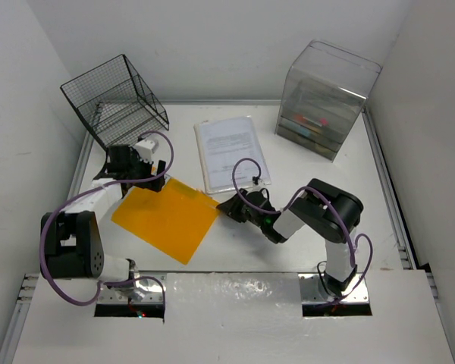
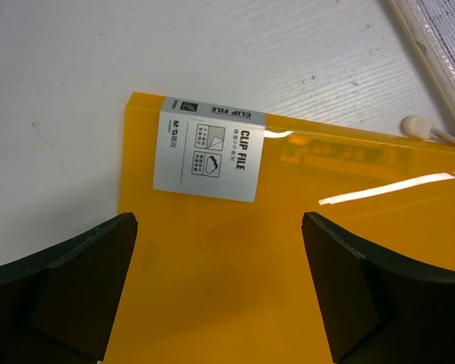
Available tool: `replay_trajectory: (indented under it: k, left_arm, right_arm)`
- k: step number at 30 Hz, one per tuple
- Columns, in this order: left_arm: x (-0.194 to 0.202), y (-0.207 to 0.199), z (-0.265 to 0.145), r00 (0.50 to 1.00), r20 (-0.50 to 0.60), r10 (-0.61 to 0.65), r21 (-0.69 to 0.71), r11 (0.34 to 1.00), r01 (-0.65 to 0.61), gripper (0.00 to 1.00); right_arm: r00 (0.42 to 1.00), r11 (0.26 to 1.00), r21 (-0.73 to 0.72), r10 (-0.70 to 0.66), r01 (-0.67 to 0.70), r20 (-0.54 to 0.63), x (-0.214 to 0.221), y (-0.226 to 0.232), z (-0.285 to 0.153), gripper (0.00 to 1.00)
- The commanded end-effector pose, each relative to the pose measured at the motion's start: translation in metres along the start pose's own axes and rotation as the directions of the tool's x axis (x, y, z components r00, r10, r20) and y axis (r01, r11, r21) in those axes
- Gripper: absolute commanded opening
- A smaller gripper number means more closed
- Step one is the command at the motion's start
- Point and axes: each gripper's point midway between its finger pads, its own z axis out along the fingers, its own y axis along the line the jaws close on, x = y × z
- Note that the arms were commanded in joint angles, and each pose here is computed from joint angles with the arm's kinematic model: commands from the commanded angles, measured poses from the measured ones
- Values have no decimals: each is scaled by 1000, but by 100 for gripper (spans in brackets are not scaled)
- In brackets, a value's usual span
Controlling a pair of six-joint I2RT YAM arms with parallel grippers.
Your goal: Organize the desk
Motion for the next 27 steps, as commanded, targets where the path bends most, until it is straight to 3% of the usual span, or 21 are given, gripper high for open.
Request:
replay_trajectory:
  k: [1, 27]
  left_arm:
    - [-15, 4, -1, 999, 38, 20, 3, 1000, -21, 89]
    - [-13, 4, 1, 999, 29, 19, 7, 1000, -19, 89]
  right_arm:
    - [999, 999, -37, -34, 34, 22, -6, 13, 10, 25]
    - [999, 995, -84, -53, 52, -5, 0, 29, 21, 22]
